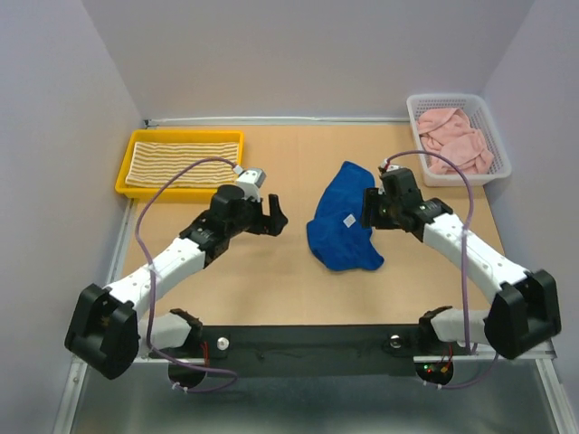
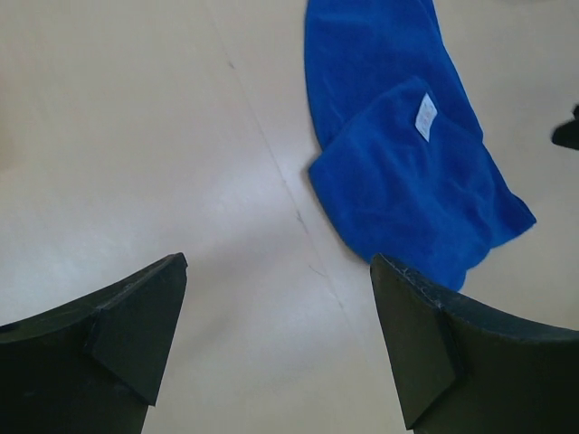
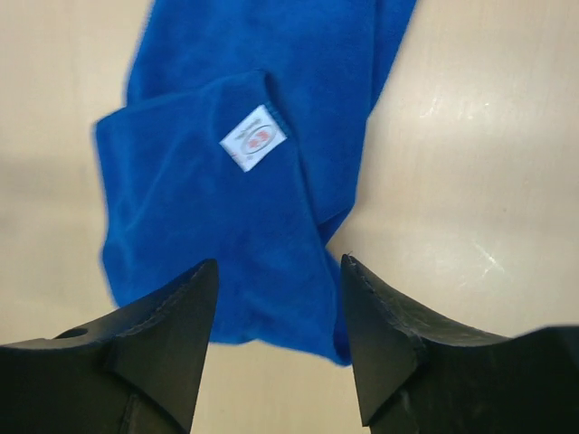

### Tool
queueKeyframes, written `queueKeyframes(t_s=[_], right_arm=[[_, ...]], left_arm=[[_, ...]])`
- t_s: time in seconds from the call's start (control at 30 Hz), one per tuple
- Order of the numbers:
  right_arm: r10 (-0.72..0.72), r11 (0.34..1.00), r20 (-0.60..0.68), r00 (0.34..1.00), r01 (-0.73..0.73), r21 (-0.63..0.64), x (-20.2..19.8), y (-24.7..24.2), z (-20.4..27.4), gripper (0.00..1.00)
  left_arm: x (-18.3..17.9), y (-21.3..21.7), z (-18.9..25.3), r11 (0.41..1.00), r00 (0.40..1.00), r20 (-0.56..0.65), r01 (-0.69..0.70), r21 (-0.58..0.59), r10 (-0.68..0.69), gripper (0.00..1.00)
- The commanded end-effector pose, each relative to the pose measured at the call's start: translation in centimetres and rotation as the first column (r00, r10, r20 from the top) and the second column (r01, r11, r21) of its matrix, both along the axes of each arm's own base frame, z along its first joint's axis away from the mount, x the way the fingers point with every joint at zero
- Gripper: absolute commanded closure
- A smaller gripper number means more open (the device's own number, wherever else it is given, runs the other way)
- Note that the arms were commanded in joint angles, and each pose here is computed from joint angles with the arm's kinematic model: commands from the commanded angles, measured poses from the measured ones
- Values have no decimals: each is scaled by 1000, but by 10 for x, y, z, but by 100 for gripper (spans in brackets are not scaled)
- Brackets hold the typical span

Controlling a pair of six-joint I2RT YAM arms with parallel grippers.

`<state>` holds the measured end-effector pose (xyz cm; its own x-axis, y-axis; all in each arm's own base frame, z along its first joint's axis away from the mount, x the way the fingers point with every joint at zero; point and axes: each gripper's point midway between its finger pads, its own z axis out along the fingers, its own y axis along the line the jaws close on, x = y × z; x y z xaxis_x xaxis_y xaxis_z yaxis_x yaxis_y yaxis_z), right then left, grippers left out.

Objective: Fold and stack the towels
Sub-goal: Move the towel to the center of the board, then flatten out the crumpled towel

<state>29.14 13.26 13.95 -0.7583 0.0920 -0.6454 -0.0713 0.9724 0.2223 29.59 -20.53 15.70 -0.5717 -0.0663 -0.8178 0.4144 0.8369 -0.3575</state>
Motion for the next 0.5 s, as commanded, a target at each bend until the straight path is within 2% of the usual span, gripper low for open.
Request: queueKeyframes(t_s=[0.0,0.07,0.13,0.17,0.37,0.47], right_arm=[[-36,992,91,995,47,-119,52,-14,7,40],[-48,993,87,995,57,-105,70,-15,8,42],[-39,996,29,999,41,-76,75,-10,-10,42],[-36,997,6,999,36,-68,74,-8,-17,42],[-33,999,-131,991,30,-21,34,-7,-59,36],[-14,999,-160,987,20,38,13,-4,-63,36]], left_arm=[[-2,-37,0,999,999,-45,-3,-43,1,7],[-4,-58,-12,1000,996,-86,10,-26,-12,9],[0,-72,-11,1000,995,-93,15,-22,-17,12],[0,-79,-24,1000,992,-124,21,3,-20,12],[6,-112,-28,998,988,-145,51,25,-46,12],[10,-129,-32,996,988,-143,72,44,-65,12]])
